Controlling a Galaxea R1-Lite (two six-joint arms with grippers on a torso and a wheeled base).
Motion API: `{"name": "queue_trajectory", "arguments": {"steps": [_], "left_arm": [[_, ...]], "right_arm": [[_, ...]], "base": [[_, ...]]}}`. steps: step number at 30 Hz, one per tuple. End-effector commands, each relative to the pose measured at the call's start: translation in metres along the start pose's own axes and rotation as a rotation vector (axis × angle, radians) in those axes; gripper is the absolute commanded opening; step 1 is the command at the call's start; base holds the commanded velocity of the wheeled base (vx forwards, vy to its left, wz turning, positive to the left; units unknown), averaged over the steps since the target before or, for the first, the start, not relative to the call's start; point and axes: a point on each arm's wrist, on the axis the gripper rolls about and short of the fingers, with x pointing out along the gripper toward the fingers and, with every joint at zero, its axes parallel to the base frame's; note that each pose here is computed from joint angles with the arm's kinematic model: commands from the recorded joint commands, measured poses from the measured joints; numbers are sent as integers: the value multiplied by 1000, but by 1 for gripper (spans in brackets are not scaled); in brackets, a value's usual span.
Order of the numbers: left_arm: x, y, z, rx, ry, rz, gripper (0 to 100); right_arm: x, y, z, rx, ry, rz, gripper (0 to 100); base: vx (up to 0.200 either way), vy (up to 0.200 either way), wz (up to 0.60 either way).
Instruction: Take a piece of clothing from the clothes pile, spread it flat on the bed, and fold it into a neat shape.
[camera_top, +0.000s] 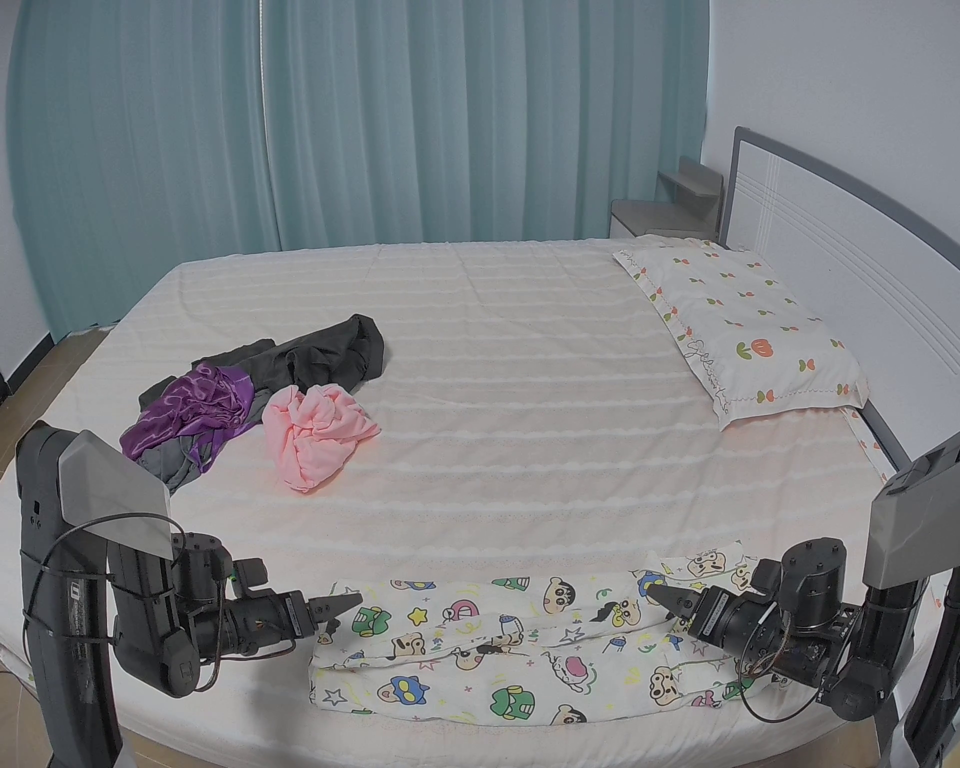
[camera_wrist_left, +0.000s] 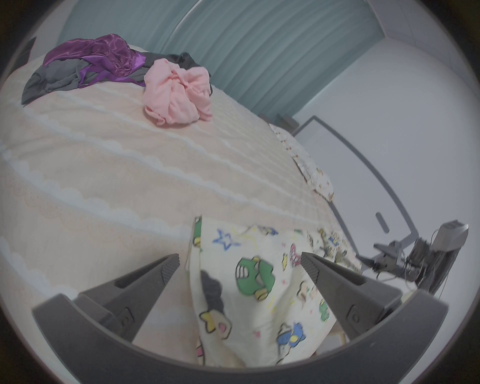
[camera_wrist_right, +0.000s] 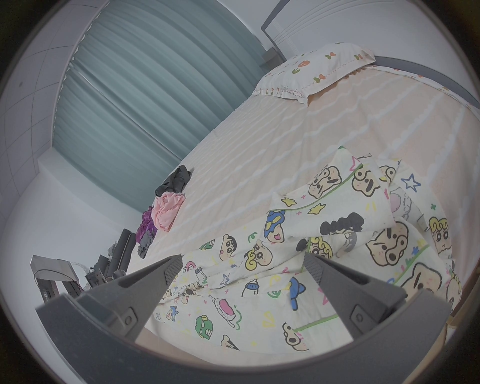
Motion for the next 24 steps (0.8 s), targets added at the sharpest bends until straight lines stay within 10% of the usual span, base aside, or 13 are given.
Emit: {"name": "queue_trajectory", "arguments": {"steps": [1, 12, 13, 24], "left_arm": [[-2, 3, -7, -2, 34, 18, 100], [1, -2, -8, 11, 42, 4, 100], [1, -2, -8, 12, 43, 3, 0], [4, -1, -5, 16, 35, 1, 0]], "right_arm": [[0, 2, 0, -2, -5, 13, 100], [3, -1, -3, -14, 6, 0, 100], [3, -1, -3, -14, 7, -1, 100], [3, 0, -3, -14, 5, 1, 100]], "base": [[0, 0, 0], [0, 0, 0], [0, 0, 0], [0, 0, 0]]}}
